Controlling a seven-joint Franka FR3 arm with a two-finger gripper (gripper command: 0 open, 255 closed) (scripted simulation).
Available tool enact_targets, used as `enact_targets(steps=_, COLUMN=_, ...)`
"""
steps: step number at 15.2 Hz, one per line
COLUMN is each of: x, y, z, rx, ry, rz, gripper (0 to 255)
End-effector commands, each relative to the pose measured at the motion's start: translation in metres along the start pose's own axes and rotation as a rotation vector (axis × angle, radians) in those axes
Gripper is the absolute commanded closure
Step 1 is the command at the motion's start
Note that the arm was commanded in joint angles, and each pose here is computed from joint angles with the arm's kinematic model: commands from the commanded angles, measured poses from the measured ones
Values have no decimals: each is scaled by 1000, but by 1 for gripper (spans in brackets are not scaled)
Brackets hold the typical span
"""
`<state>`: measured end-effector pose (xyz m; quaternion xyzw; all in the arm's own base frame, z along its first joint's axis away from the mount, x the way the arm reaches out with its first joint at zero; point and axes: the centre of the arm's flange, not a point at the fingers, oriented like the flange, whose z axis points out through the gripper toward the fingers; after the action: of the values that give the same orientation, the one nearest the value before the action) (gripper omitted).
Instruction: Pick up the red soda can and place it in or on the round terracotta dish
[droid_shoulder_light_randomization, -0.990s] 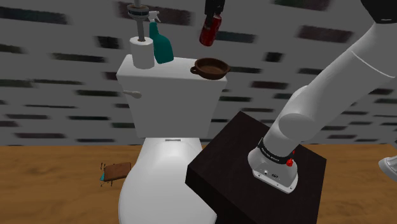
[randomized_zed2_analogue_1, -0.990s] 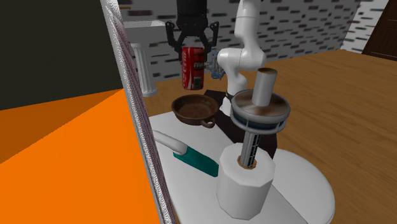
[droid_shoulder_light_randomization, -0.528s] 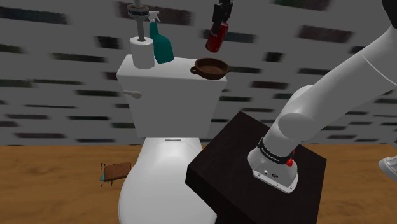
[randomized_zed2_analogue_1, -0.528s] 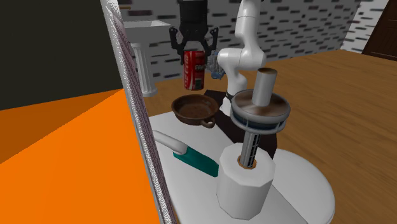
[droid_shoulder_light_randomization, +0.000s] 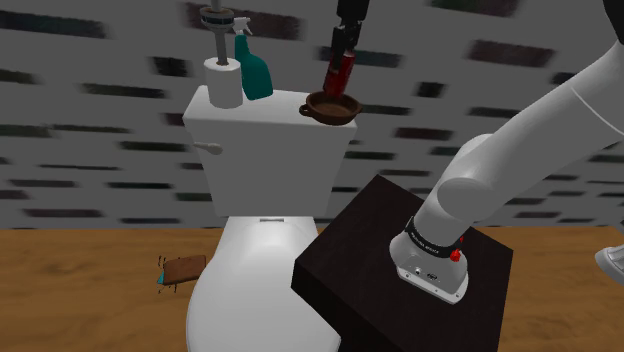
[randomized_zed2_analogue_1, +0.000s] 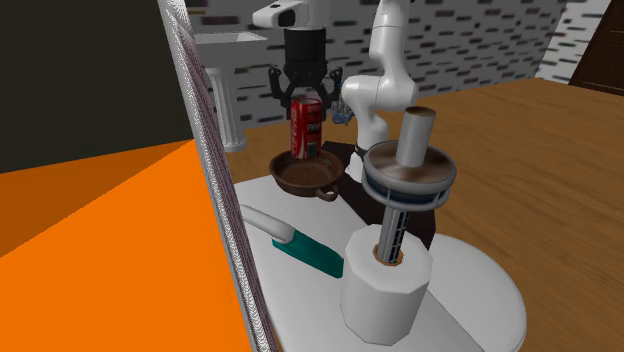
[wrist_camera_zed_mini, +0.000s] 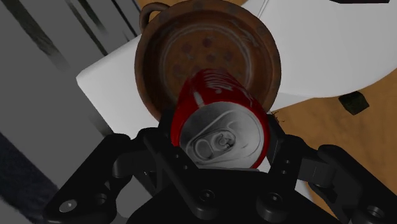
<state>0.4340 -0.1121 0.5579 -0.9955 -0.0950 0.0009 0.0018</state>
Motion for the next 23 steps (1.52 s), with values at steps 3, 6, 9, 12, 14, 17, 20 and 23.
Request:
enact_targets(steps=3, x=0, y=1, z=21, rx=0, ry=1, rz=0, gripper=255)
enact_targets(steps=6, x=0, y=1, z=35, rx=0, ry=1, rz=0, gripper=255)
enact_targets(steps=9, x=0, y=1, z=35, rx=0, ry=1, rz=0, gripper=255)
enact_targets(steps=12, x=0, y=1, z=35, rx=0, ry=1, rz=0, gripper=255)
enact_targets(steps=14, x=0, y=1, z=35, rx=0, ry=1, rz=0, gripper=0)
enact_targets(steps=17, x=0, y=1, z=35, rx=0, ry=1, rz=0, gripper=0)
enact_targets(steps=20, x=0, y=1, z=22, rx=0, ry=1, rz=0, gripper=0)
enact_targets(steps=23, x=0, y=1, z=-15, rx=0, ry=1, rz=0, gripper=0)
